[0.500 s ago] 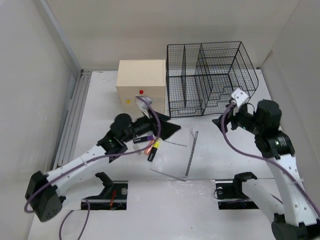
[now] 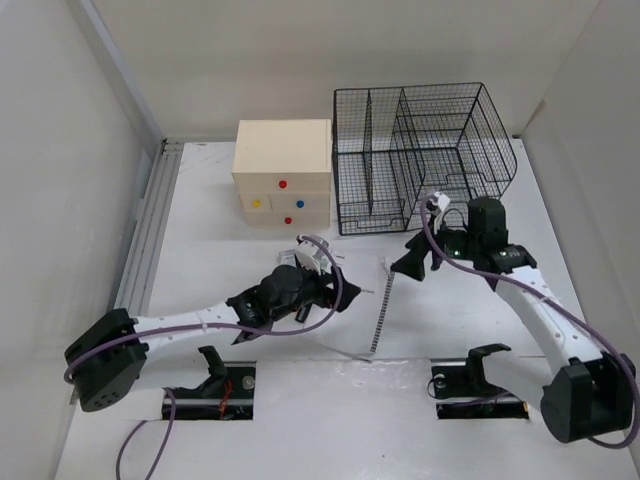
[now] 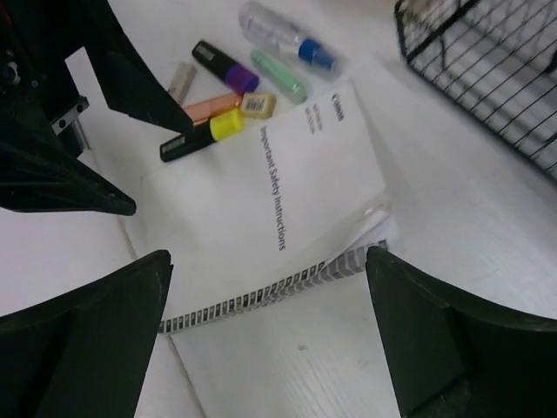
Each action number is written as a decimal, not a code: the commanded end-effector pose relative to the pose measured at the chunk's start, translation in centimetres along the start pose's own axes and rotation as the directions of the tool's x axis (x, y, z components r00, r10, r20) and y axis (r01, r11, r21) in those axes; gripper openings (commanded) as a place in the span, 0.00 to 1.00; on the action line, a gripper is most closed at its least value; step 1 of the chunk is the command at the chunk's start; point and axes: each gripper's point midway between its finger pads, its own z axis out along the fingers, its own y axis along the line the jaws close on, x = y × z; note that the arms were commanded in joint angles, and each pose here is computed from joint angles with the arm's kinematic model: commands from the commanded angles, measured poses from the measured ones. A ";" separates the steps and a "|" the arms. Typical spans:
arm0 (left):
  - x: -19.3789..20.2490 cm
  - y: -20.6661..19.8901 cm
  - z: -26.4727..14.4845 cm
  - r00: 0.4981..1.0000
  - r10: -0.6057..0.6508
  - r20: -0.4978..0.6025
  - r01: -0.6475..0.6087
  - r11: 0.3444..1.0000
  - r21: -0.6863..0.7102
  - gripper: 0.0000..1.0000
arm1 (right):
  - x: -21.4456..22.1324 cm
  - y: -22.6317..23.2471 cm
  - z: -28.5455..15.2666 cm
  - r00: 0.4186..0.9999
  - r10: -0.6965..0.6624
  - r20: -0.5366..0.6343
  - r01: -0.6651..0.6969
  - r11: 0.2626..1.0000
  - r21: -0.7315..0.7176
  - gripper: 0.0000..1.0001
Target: Organize the desk
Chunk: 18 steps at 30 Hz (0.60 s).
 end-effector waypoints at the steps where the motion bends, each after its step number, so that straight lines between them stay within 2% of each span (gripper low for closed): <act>1: -0.5 0.0 0.9 0.998 -0.001 0.067 0.003 1.000 -0.023 0.79 | 0.6 0.9 2.0 0.993 0.102 0.063 -0.093 0.987 -0.133 0.98; 3: 0.9 -0.1 1.3 0.999 0.013 0.037 -0.012 0.999 -0.039 0.79 | 3.1 0.5 3.1 0.989 0.149 0.002 -0.147 0.980 -0.132 0.99; 6: 1.9 0.1 2.0 0.999 0.049 0.023 -0.048 0.997 -0.055 0.79 | 6.0 -1.8 4.4 0.970 0.232 -0.076 -0.236 0.970 -0.051 0.99; 8: 2.8 0.9 2.4 0.998 0.068 0.002 -0.067 0.994 -0.088 0.74 | 7.0 -2.4 5.1 0.951 0.290 -0.112 -0.295 0.955 -0.036 0.99; 14: 4.2 1.5 2.3 0.999 0.053 0.006 -0.052 0.995 -0.088 0.67 | 9.9 -3.3 6.3 0.920 0.352 -0.173 -0.359 0.933 -0.006 0.99; 18: 5.4 2.4 2.7 0.999 0.042 -0.015 -0.043 0.992 -0.116 0.59 | 11.1 -3.8 7.0 0.901 0.390 -0.192 -0.397 0.918 0.003 0.99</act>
